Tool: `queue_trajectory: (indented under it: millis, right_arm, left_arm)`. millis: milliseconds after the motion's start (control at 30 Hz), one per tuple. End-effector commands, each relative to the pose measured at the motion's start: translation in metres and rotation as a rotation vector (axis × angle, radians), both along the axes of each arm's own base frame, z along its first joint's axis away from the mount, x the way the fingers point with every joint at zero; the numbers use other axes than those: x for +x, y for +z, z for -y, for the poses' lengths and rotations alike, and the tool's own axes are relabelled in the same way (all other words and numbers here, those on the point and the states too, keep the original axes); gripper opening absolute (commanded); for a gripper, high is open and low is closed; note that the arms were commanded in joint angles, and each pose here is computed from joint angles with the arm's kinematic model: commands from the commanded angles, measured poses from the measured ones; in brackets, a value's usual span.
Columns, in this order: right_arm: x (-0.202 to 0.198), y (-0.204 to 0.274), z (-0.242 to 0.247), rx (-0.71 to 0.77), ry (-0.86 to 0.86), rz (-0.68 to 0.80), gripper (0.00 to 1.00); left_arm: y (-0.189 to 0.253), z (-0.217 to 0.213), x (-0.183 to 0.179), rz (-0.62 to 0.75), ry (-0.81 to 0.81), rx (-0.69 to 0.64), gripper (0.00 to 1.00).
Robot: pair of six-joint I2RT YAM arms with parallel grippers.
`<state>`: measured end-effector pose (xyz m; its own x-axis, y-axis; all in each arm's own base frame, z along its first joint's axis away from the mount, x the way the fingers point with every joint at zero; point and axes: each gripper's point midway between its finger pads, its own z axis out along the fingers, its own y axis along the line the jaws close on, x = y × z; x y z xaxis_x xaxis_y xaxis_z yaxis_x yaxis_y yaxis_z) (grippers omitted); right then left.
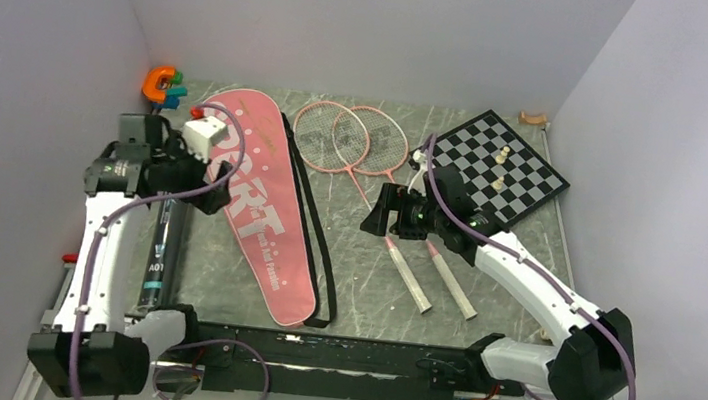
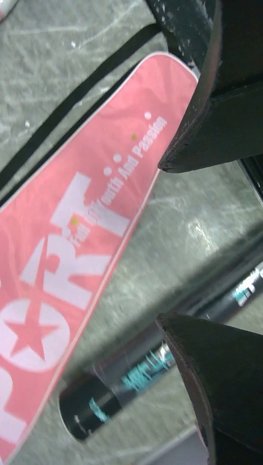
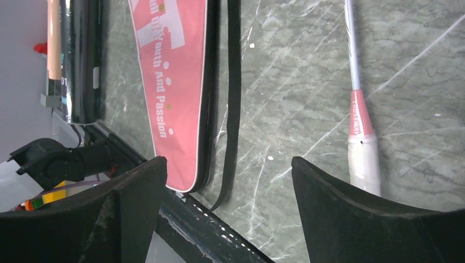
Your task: Pack up the badminton gear
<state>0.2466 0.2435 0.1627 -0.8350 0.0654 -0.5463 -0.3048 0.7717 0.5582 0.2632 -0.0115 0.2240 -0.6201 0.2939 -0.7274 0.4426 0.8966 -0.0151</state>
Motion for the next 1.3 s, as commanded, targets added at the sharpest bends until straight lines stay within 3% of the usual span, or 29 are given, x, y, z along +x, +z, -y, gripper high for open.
queue_trajectory:
  millis: [0,200,567,1000,1167,1267]
  right_arm:
    - [0.004,0.017,0.004,0.032,-0.051,0.068,0.86]
    - [-0.005,0.011,0.020,0.008,-0.108,0.069,0.85]
    - [-0.001,0.017,0.028,0.007,-0.178,0.084,0.85]
    - [0.010,0.027,0.016,0.014,-0.139,0.091,0.85]
    - [0.011,0.025,0.011,0.022,-0.117,0.084,0.85]
    - [0.011,0.021,0.010,0.022,-0.110,0.076,0.85]
  left_arm:
    - [-0.013,0.025,0.017,-0.027,0.044,-0.029,0.99]
    - [-0.055,0.060,0.054,-0.184,0.067,0.008,1.00]
    - [-0.109,0.141,0.099,-0.274,0.027,0.142,0.99]
    - [-0.177,0.163,0.122,-0.335,0.083,0.226,0.99]
    - [-0.197,0.164,0.121,-0.366,0.079,0.241,0.89]
    - [-0.200,0.163,0.119,-0.367,0.075,0.243,0.76]
